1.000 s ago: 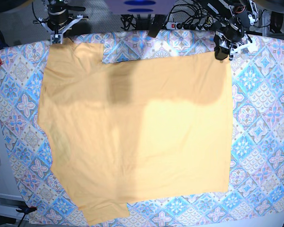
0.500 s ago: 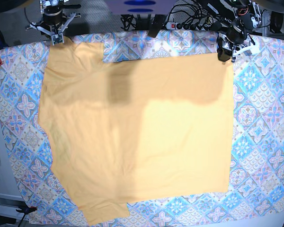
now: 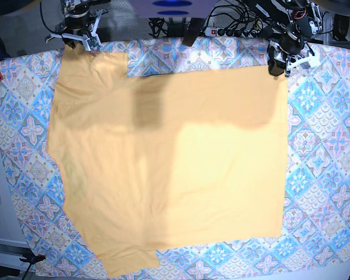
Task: Fold the T-shirt properly
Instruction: 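Lift the gripped hem corners and pull them toward the robot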
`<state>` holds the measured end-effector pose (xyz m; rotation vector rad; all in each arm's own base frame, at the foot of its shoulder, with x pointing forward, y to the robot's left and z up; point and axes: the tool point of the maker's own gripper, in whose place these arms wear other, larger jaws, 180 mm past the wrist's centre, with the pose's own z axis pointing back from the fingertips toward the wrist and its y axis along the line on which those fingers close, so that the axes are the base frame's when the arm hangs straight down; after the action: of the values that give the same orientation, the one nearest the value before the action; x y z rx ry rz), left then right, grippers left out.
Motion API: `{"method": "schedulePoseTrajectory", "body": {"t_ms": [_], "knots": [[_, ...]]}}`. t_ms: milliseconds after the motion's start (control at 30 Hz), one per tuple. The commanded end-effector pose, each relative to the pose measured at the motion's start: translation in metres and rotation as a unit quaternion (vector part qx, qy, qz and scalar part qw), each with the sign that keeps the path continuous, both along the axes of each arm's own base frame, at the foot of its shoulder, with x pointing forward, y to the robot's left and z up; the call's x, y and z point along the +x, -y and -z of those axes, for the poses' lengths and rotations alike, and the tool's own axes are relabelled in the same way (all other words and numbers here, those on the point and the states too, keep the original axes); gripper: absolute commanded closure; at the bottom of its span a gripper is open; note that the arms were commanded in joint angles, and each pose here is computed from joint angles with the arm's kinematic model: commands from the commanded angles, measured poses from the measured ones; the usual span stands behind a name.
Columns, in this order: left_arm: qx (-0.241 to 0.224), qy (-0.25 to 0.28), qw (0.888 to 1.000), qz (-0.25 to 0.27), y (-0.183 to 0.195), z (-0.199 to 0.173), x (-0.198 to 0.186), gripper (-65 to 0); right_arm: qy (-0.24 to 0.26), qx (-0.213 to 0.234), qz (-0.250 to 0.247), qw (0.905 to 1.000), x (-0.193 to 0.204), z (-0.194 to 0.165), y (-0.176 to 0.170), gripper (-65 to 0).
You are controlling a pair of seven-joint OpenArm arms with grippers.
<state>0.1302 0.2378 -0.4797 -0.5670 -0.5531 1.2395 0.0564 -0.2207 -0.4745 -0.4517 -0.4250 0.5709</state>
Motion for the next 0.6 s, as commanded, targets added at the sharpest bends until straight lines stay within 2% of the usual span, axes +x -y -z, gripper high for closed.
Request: {"method": "schedulePoseTrajectory", "body": {"t_ms": [0,400,567], "knots": [[0.009,-0.003,1.0,0.002,-0.004,-0.001,-0.002,0.0,0.007,0.001,-0.009,0.9999,0.003,-0.001,-0.003,-19.1],[0.008,-0.003,1.0,0.002,-0.004,-0.001,-0.002,0.0,0.026,0.001,-0.007,0.9996,0.025,-0.001,-0.002,-18.9],[0.007,-0.003,1.0,0.002,-0.004,-0.001,-0.002,0.0,0.012,-0.01,0.004,0.9999,0.016,0.005,0.011,-18.8]]}}
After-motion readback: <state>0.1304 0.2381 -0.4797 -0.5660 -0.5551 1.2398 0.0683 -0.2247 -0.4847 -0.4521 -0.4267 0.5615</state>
